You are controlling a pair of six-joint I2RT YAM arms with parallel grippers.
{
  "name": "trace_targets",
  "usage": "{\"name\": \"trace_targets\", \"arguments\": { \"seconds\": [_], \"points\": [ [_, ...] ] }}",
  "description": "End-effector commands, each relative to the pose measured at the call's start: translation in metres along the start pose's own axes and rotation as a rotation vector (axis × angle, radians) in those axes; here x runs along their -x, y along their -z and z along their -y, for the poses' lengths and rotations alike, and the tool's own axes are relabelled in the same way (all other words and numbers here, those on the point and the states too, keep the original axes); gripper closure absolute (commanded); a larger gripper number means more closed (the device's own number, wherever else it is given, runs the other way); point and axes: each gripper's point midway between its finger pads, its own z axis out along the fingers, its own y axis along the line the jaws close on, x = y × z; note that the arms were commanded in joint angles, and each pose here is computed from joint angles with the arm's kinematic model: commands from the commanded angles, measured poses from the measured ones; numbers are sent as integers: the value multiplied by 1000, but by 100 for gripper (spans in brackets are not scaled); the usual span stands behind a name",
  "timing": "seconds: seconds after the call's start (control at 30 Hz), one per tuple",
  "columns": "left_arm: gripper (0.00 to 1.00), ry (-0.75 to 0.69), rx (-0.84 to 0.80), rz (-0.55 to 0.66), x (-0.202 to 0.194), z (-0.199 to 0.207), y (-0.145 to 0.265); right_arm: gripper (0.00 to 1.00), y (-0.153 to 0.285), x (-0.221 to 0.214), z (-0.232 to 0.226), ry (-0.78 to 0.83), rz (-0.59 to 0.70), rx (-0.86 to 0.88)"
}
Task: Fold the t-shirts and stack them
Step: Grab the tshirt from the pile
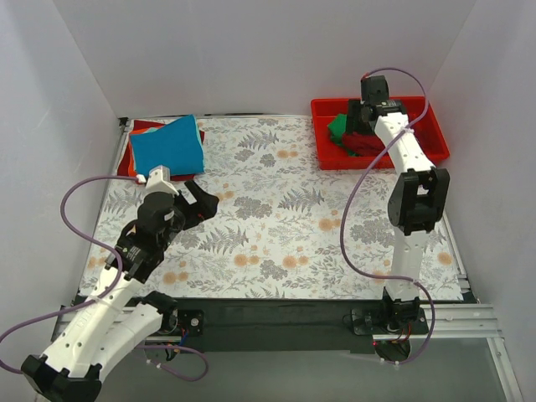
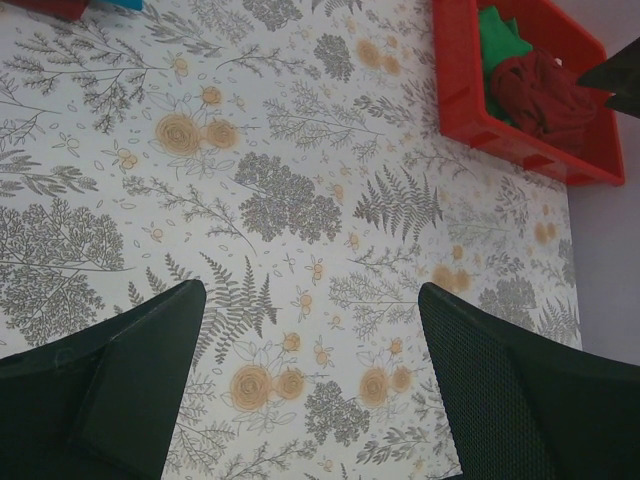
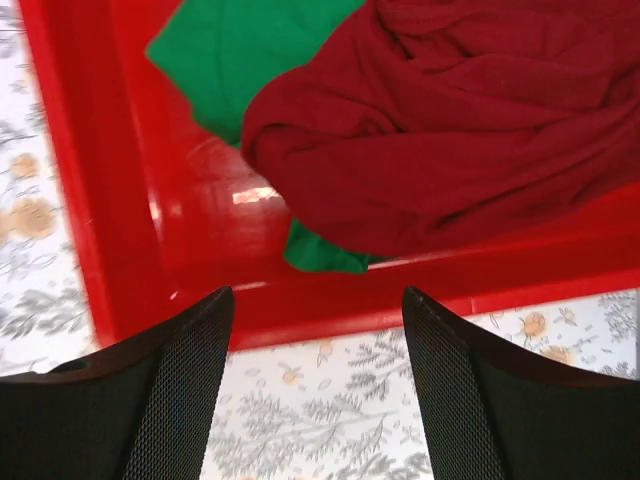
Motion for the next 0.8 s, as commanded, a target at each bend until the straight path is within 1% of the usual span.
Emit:
{"name": "trace_targets", "arguments": {
  "seconds": [0.0,0.13,0.23,0.37,0.4,0.43,0.5,0.57,0.6,0.67,0.7,0.77],
  "points": [
    [13,-21,29,-21,-9,-10,-3,26,-37,-3,11,2,-32,-39],
    [13,-20,49,-51,-21,-18,-5,26,-81,-38,22,21,-128,-81],
    [13,-27,45,-59,-22,-17,-6,28,-102,-45,30,15,-152,-77],
    [13,-42,55,-78,-22,-16,-8,38,-114,-39,41,-29,-132,-62],
    [13,-44,57,-77,-20,-15,-8,42,-115,-38,42,-38,-126,-52],
    [13,-41,55,-75,-19,-14,-8,44,-116,-35,44,-45,-115,-47],
    [13,-37,49,-72,-17,-12,-7,56,-118,-27,50,-60,-87,-34],
    [13,-33,45,-71,-16,-10,-7,63,-115,-17,56,-72,-56,-24],
    [13,-31,38,-69,-15,-8,-6,74,-113,-12,57,-74,-43,-16],
    [13,-29,32,-65,-13,-6,-5,88,-105,-1,55,-72,-14,28],
    [13,-26,27,-63,-12,-5,-4,98,-101,1,55,-74,-9,34],
    [13,-20,29,-59,-11,-5,-2,99,-84,16,50,-74,27,65]
  ]
}}
